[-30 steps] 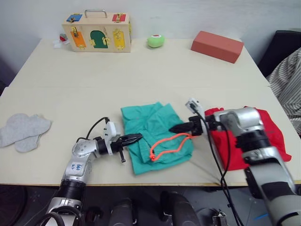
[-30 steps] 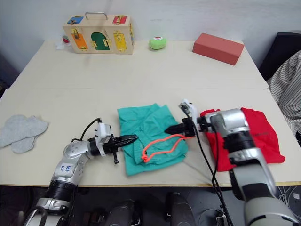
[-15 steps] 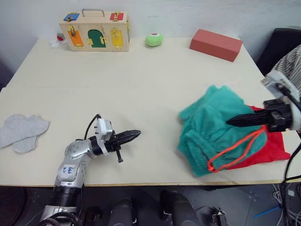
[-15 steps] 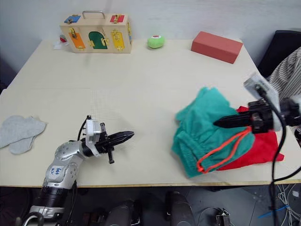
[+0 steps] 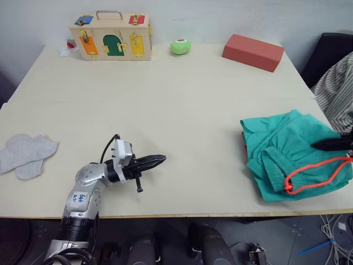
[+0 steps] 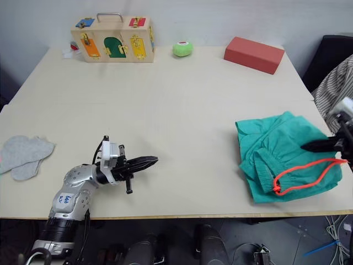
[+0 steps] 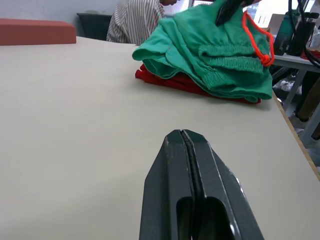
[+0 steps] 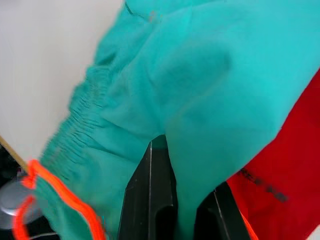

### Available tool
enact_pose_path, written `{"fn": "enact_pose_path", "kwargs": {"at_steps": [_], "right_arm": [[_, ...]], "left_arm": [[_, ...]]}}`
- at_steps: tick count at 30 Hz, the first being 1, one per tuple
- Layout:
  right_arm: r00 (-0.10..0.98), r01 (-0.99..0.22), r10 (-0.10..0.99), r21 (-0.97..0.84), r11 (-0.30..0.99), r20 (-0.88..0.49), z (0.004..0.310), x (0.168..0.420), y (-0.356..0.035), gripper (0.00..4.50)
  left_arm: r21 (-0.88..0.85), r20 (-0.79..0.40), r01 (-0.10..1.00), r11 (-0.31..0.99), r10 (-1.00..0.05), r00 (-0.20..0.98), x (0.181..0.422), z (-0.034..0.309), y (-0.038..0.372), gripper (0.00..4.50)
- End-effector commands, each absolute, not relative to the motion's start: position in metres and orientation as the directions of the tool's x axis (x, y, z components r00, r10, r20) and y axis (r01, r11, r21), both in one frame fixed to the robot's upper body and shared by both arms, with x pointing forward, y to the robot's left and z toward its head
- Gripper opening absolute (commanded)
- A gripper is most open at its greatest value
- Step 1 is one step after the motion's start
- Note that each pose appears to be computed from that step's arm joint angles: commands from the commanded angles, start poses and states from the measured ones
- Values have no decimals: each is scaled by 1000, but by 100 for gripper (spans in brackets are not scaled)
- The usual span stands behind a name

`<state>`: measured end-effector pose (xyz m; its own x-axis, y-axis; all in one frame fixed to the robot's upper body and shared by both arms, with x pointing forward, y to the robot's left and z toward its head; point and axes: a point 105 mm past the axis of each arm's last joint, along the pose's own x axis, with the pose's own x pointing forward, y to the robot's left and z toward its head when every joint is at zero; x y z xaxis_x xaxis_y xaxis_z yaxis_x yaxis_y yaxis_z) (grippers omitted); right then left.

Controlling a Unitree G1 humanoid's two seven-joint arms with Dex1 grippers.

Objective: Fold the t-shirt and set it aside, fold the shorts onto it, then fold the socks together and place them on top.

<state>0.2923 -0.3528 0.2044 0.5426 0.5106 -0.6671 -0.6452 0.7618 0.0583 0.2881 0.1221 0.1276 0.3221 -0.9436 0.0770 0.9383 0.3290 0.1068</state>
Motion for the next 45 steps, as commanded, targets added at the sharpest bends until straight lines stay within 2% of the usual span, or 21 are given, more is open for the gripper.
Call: {"fn": "enact_pose_path", "kwargs": {"at_steps": [1,6,9,13,15,19,20,22,25,28,31,34,35,37,39,41,45], "right_arm": [[624,-590,425,-39,807,-656,180,310,-371,2],[650,-564,430,-19,825,-627,172,319,-373,2],[661,-567,420,-46,823,-622,179,315,-379,70],[709,-560,372,-159,813,-599,199,303,-396,212],[733,-584,351,-275,764,-582,218,291,-404,285],[828,-545,352,-484,684,-436,255,289,-399,417],[838,-540,367,-515,666,-404,259,292,-391,450],[838,-544,430,-562,623,-335,263,296,-364,450],[848,-521,441,-606,601,-292,259,298,-340,450],[811,-508,576,-611,607,-102,251,299,-283,450],[684,-646,724,-535,545,-89,216,281,-224,450],[621,-698,781,-497,515,-63,201,268,-193,450],[590,-714,806,-499,491,-50,194,263,-182,450],[481,-766,876,-506,395,-44,171,247,-158,450],[423,-794,906,-484,369,-2,162,237,-148,450],[400,-801,916,-476,363,25,157,232,-142,450],[352,-828,934,-444,342,62,150,227,-128,450]], "left_arm": [[123,89,933,339,-940,329,284,135,128,0],[121,79,932,343,-939,335,277,137,133,0],[122,68,932,341,-940,335,274,139,137,0],[121,53,935,333,-943,329,272,141,140,0],[95,51,943,320,-947,316,269,144,143,0],[74,12,937,342,-940,342,267,142,154,0],[70,-2,927,370,-929,371,269,141,160,18],[70,-15,901,429,-902,431,271,141,175,59],[71,-20,871,486,-872,489,274,143,190,150],[91,-18,815,573,-817,576,276,150,212,241],[126,1,722,681,-728,686,269,155,238,340],[125,2,654,746,-660,752,257,154,257,433],[119,-4,611,782,-615,788,249,150,268,446],[99,-10,453,886,-454,891,220,142,305,446],[64,-41,324,944,-321,946,192,131,330,446],[28,-83,208,978,-205,975,169,121,348,446],[12,-134,-112,994,113,985,107,100,391,446]]}}
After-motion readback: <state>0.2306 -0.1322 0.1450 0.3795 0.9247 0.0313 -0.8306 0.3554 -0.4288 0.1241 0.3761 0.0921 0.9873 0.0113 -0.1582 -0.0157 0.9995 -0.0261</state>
